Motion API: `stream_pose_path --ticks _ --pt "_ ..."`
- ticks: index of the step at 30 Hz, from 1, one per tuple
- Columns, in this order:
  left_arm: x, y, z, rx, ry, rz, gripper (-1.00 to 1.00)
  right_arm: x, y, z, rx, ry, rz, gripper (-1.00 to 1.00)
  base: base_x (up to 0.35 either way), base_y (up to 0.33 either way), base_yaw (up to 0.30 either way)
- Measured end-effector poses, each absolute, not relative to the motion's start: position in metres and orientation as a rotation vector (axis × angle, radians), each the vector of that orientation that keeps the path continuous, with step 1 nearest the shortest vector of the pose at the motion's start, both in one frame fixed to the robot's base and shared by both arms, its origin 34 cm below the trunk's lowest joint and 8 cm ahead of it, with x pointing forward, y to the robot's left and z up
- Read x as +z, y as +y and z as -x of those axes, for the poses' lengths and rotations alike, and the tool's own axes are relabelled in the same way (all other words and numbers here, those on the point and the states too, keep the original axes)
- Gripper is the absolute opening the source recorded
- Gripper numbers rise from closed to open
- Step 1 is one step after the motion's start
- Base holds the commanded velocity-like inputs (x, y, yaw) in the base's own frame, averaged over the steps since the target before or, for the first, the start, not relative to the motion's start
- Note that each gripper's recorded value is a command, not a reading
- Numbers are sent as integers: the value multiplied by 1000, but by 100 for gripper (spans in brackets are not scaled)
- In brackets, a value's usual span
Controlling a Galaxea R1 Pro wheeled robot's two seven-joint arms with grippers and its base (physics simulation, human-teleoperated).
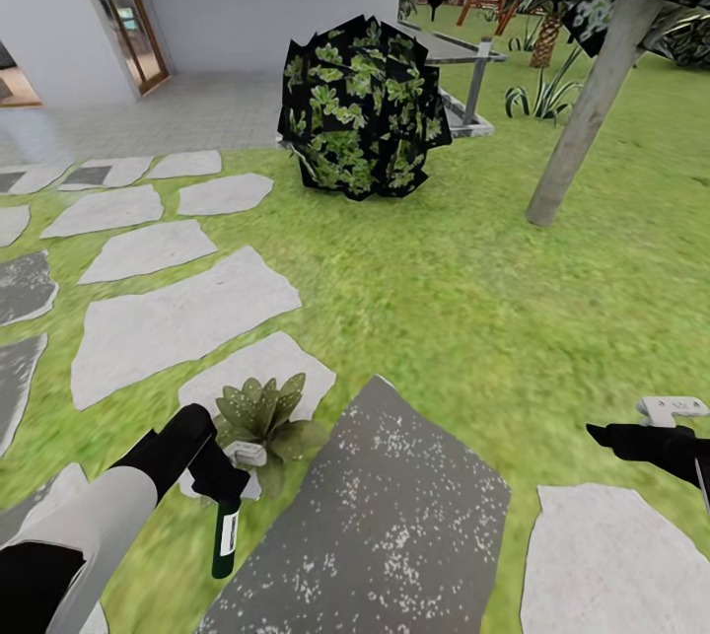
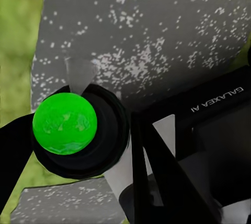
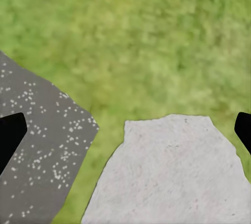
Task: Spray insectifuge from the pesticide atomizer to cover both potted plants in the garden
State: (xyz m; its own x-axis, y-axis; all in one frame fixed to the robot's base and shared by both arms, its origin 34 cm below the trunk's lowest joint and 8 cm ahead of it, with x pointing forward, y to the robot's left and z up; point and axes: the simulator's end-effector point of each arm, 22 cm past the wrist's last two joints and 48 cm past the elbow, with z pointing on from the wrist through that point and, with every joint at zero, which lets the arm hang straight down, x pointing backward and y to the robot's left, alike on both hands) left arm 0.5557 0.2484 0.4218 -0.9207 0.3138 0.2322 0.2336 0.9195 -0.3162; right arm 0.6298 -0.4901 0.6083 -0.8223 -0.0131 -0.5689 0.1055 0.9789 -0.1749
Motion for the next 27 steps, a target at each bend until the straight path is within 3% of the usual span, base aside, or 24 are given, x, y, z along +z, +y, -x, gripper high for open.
stream_pose_path --ticks 27 --pt "413 254 -545 398 -2777 405 -100 602 -492 -628 -270 2537 -67 100 39 -50 35"
